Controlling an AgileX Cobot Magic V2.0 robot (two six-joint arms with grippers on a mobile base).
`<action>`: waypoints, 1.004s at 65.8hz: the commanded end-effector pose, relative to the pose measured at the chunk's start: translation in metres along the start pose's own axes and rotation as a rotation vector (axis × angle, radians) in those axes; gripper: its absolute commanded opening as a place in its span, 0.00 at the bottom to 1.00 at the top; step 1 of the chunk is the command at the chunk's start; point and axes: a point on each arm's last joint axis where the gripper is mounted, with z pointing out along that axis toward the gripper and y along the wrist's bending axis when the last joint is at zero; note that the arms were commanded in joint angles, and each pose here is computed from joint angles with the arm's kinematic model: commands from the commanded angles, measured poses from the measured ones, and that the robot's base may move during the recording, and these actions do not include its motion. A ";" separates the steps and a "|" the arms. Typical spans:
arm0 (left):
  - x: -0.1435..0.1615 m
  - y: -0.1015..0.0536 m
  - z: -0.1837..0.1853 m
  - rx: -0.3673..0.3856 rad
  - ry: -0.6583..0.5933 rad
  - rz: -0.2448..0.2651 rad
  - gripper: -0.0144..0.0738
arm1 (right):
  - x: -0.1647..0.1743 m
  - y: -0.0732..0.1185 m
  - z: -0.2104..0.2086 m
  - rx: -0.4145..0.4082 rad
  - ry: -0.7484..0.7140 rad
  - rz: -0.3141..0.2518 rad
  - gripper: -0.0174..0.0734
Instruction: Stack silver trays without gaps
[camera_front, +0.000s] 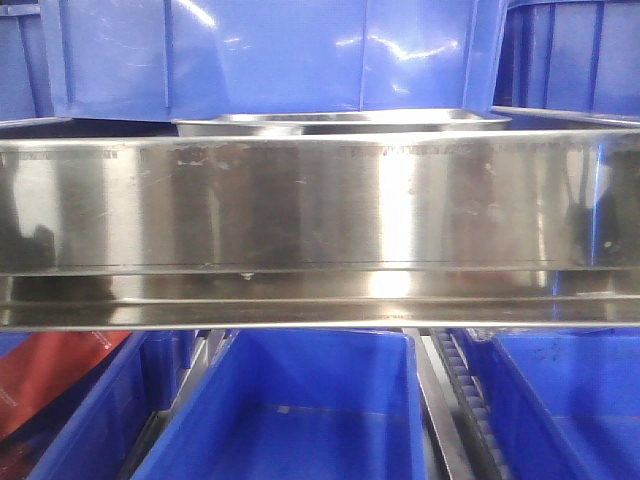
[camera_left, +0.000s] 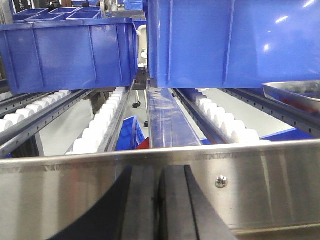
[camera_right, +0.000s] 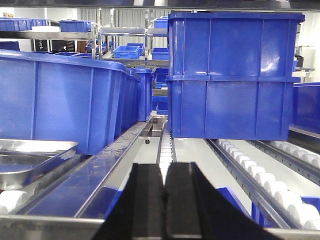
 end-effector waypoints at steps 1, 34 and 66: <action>-0.002 0.000 -0.001 -0.002 -0.020 -0.004 0.17 | -0.003 0.000 0.000 0.004 -0.028 -0.003 0.10; -0.002 0.000 -0.001 -0.002 -0.020 -0.004 0.17 | -0.003 0.000 0.000 0.004 -0.028 -0.003 0.10; -0.006 0.001 -0.001 -0.006 -0.056 0.034 0.17 | -0.005 -0.001 0.000 0.007 -0.056 -0.014 0.10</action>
